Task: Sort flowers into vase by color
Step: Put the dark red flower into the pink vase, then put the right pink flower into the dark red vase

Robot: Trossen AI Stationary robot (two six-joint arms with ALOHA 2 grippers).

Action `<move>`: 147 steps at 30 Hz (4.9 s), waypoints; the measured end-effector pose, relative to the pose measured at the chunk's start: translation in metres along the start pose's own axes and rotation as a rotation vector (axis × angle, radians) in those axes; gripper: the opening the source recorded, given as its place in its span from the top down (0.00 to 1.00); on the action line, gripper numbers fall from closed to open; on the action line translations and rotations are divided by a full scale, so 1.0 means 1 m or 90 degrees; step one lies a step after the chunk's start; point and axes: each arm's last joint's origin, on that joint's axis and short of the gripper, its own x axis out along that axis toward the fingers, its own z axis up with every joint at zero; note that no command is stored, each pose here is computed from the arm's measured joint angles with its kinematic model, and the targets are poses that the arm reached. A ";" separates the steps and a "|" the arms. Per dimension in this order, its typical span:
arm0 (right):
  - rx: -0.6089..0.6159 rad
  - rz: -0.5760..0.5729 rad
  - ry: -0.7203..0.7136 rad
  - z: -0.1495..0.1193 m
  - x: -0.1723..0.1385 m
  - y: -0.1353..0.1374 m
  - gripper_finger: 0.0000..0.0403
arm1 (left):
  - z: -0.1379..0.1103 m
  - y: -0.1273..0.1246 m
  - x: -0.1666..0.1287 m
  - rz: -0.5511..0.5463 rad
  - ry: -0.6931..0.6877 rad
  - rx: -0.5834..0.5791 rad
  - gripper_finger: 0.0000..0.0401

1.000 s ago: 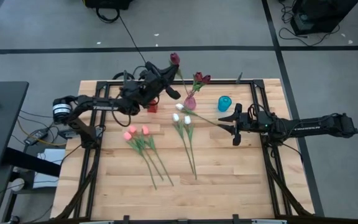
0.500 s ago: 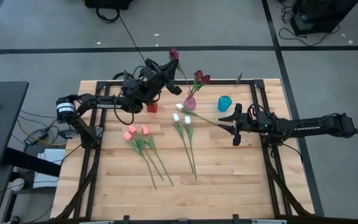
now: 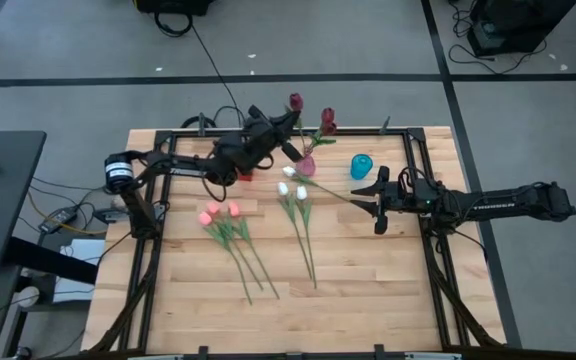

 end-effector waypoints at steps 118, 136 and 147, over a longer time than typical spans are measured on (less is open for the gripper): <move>-0.021 -0.008 0.014 -0.002 0.000 0.000 0.67 | 0.018 -0.017 -0.154 0.175 0.614 -0.179 1.00; -0.018 -0.011 0.011 -0.002 0.002 -0.001 0.67 | 0.117 0.049 -0.114 0.222 0.206 0.060 1.00; -0.019 -0.010 0.012 -0.002 0.002 0.000 0.67 | 0.097 0.069 -0.100 0.239 0.233 0.076 1.00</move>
